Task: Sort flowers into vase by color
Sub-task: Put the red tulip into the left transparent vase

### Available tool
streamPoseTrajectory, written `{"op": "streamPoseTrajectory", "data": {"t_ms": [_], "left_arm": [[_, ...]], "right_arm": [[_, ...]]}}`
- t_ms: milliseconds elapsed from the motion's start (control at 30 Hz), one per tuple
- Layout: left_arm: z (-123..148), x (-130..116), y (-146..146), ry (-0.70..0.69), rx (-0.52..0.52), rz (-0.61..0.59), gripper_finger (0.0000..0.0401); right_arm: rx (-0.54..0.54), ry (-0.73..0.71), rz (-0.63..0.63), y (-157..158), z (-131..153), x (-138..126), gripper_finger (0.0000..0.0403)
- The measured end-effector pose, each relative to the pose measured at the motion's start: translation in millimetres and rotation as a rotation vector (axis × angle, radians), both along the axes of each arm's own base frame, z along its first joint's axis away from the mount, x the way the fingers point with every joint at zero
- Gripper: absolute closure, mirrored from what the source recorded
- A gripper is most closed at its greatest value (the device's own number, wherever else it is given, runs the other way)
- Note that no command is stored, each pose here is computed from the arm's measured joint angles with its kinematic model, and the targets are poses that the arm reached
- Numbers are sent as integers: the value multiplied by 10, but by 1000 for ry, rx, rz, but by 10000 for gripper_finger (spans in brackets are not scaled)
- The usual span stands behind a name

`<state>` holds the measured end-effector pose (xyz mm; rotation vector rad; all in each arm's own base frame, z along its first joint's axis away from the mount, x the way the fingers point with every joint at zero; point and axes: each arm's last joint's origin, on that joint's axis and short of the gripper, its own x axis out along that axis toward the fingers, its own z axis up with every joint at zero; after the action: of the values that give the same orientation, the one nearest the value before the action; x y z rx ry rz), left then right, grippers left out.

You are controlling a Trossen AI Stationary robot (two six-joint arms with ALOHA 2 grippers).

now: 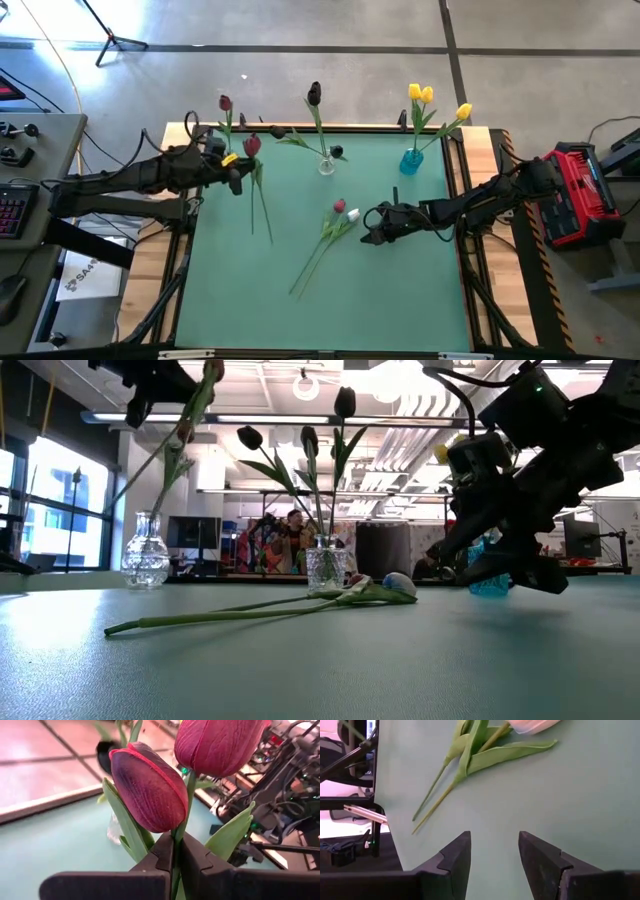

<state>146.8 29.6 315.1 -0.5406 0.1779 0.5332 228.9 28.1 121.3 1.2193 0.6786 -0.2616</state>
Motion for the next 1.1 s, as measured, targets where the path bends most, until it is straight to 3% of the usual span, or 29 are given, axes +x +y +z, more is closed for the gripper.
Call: {"op": "streamPoseTrajectory", "data": {"t_ms": [367,600,867,1100], "left_arm": [[-392,184,-22,302,-243,-81,358],[-513,302,-11,390,-252,-96,338],[-574,264,-18,472,-262,-100,309],[-916,179,-65,569,-314,-94,295]], "right_arm": [[-29,14,-35,-14,-13,-8,247],[-18,17,-43,-14,-14,-9,247],[2,20,-56,-13,-14,-8,247],[11,26,-70,0,-17,-13,247]]}}
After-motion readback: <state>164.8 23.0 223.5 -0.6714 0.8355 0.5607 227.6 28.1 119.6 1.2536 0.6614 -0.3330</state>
